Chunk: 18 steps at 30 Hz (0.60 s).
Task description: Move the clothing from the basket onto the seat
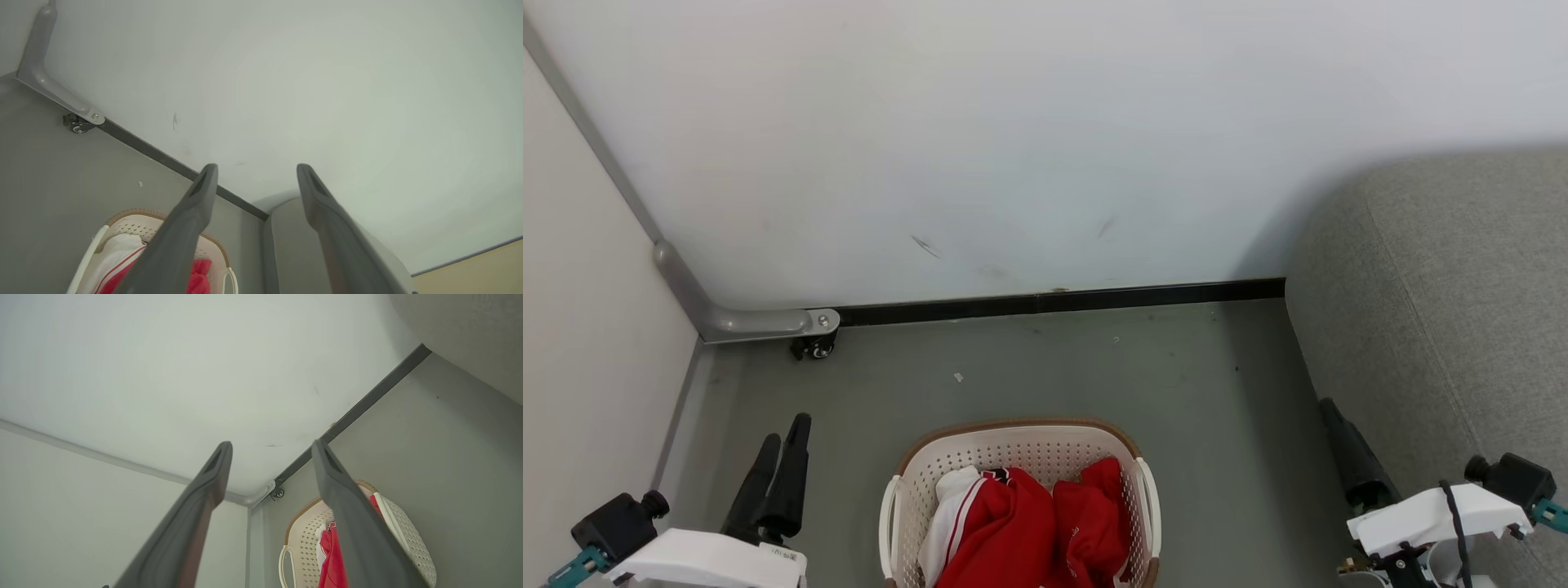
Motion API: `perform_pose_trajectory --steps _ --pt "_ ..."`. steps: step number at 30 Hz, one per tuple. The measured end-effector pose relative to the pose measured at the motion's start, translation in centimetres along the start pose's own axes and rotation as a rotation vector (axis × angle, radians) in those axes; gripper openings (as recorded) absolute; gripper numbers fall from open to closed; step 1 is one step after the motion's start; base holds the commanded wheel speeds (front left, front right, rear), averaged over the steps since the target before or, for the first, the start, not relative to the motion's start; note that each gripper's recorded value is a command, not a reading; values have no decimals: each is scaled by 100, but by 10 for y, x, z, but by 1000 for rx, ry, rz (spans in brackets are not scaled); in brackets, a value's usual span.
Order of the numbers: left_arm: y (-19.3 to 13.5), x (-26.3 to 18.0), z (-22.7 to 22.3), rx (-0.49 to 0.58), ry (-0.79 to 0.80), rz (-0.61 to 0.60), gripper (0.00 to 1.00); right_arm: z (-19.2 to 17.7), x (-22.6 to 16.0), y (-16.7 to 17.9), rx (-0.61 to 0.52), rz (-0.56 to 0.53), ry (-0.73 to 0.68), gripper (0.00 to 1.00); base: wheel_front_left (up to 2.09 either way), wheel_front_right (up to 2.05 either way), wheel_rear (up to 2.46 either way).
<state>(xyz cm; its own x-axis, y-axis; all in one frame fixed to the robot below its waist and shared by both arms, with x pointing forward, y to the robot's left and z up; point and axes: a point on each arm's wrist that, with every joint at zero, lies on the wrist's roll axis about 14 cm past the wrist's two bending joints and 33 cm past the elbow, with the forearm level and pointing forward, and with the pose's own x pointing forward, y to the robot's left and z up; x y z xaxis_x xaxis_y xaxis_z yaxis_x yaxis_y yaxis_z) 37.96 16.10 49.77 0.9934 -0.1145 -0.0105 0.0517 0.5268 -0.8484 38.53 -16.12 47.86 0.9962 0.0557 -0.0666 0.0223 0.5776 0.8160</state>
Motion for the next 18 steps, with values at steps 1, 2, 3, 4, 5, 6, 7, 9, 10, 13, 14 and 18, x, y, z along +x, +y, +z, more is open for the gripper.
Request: perform_pose_trajectory --steps 1,2,3,4,5,6,7,9,10,13,14,18 --pt "-2 1 2 16 -3 -6 100 0 0 1 -20 4 1 100 0 0 0" --pt "-3 1 2 37 -4 -11 100 -1 0 2 -37 8 3 100 0 0 0" --pt "-3 1 4 57 -10 -14 100 -1 0 3 -52 12 3 100 0 0 0" --pt "-3 1 5 73 -14 -15 100 0 1 5 -67 17 -4 100 0 0 0" --pt "-3 1 6 91 -18 -16 100 0 2 7 -82 25 -6 100 0 0 0" --pt "-4 1 7 113 -22 -19 100 2 3 10 -96 34 -12 100 0 0 0" --pt "-6 1 8 152 -26 -26 100 5 5 17 -127 54 -26 100 0 0 0" --pt "-7 1 9 185 -31 -31 100 5 5 19 -158 61 -32 100 0 0 0" --pt "-8 1 8 201 -30 -34 100 5 5 20 -174 65 -32 100 0 0 0" --pt "-12 1 9 253 -37 -48 100 5 5 22 -228 75 -35 100 0 0 0" --pt "-14 1 9 273 -39 -55 100 4 5 23 -247 79 -33 100 0 0 0" --pt "-19 2 9 326 -44 -76 100 3 5 27 -302 96 -35 100 0 0 0"
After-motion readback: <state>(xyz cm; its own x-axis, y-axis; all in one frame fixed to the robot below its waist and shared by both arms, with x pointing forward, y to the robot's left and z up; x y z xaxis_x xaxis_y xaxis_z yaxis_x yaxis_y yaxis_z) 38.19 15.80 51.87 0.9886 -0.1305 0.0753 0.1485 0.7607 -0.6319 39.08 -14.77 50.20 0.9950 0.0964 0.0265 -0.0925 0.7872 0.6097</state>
